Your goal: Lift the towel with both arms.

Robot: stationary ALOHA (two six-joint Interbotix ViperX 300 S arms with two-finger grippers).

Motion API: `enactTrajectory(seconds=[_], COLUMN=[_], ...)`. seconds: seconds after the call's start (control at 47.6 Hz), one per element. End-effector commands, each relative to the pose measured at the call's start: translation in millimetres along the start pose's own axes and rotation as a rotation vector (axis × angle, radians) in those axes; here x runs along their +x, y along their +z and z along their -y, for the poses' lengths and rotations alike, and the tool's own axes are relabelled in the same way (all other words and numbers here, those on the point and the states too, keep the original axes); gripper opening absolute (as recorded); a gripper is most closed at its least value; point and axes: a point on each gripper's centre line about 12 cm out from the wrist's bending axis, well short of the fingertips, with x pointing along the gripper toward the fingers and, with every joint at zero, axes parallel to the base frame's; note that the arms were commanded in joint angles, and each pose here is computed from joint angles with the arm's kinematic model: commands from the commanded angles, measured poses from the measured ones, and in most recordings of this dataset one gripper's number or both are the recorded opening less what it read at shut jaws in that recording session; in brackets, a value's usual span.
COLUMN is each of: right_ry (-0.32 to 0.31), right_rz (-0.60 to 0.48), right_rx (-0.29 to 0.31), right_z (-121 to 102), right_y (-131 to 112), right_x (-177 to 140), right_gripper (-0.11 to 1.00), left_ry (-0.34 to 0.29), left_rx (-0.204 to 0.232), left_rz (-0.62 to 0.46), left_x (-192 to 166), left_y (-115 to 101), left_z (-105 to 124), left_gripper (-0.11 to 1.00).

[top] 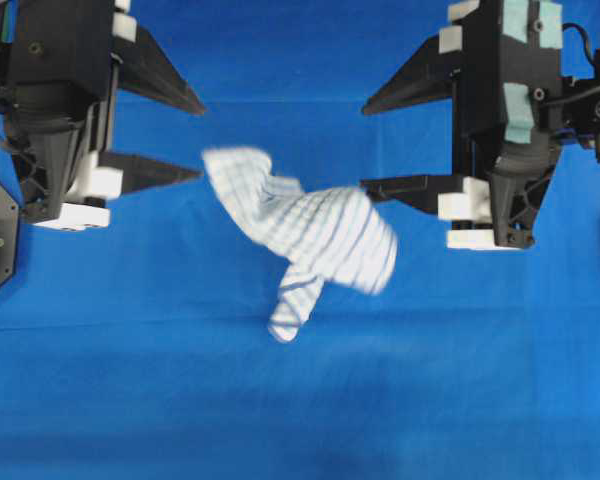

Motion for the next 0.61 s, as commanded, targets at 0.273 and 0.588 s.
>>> enactTrajectory(seconds=[0.273, 0.588], right_ry=[0.030, 0.070], right_rz=[0.001, -0.158], right_rx=[0.022, 0.063], right_z=[-9, -37], right_y=[1, -59], right_x=[1, 51], right_gripper=[0.68, 0.68], left_ry=[-0.035, -0.057], left_rx=[0.000, 0.012], left_rz=[0.005, -0.075], left_x=[12, 73], left_y=[-13, -65], left_z=[13, 26], left_gripper=[0.88, 0.88])
